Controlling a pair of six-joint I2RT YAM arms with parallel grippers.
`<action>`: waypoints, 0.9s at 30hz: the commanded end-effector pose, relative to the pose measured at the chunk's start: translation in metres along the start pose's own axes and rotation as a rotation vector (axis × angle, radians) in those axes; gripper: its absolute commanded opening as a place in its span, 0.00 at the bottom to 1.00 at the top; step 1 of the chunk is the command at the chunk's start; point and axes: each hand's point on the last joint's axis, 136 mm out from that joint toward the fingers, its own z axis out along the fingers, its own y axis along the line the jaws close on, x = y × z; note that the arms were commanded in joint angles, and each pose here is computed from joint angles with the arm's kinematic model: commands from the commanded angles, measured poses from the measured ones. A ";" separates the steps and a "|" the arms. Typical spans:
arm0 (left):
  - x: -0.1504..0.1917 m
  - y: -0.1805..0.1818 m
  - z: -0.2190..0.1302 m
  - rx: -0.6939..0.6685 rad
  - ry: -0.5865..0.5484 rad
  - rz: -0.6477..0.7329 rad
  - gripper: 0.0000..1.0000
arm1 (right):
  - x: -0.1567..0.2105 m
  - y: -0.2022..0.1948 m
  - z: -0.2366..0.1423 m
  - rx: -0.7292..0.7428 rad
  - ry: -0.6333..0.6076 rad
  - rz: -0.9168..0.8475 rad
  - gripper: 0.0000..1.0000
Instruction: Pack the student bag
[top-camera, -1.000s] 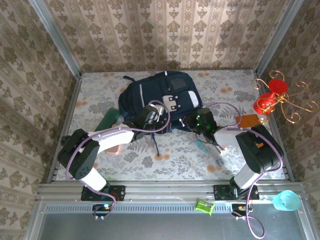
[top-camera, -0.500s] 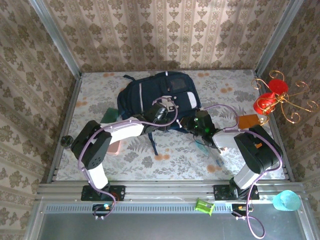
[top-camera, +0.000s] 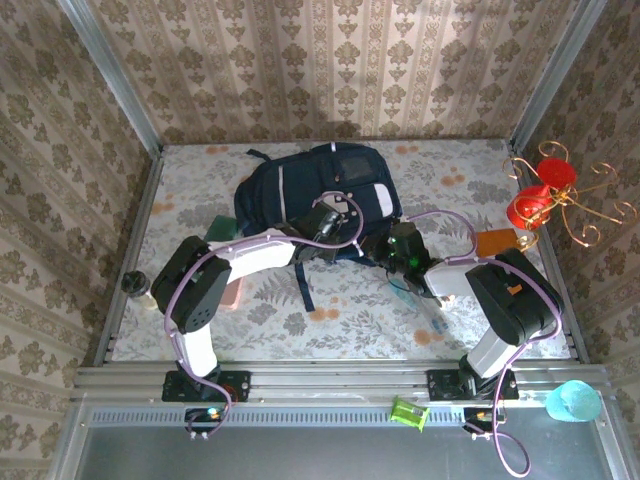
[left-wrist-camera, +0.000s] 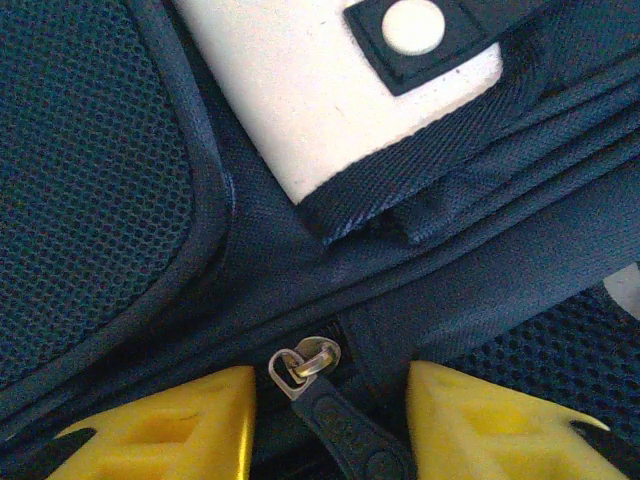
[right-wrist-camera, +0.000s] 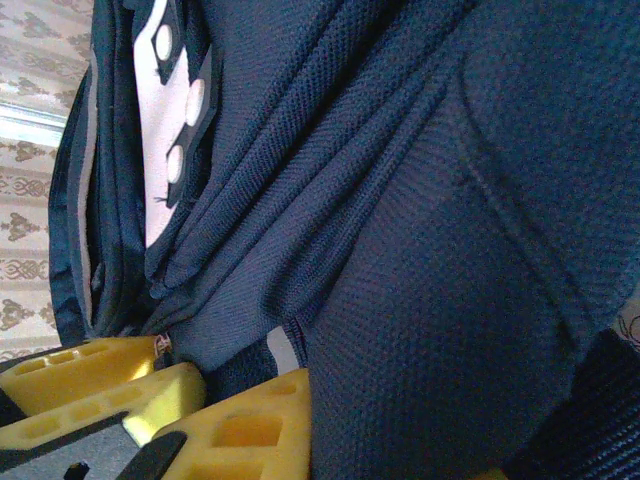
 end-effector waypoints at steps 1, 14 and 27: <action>-0.002 0.012 -0.004 -0.063 0.016 0.036 0.39 | 0.001 0.002 0.000 -0.017 -0.010 -0.010 0.14; 0.005 0.016 -0.008 -0.064 0.035 0.035 0.20 | 0.000 0.000 -0.001 -0.012 -0.014 -0.012 0.11; -0.001 0.026 -0.019 0.006 -0.027 -0.067 0.00 | 0.001 -0.002 -0.001 -0.004 -0.015 -0.022 0.07</action>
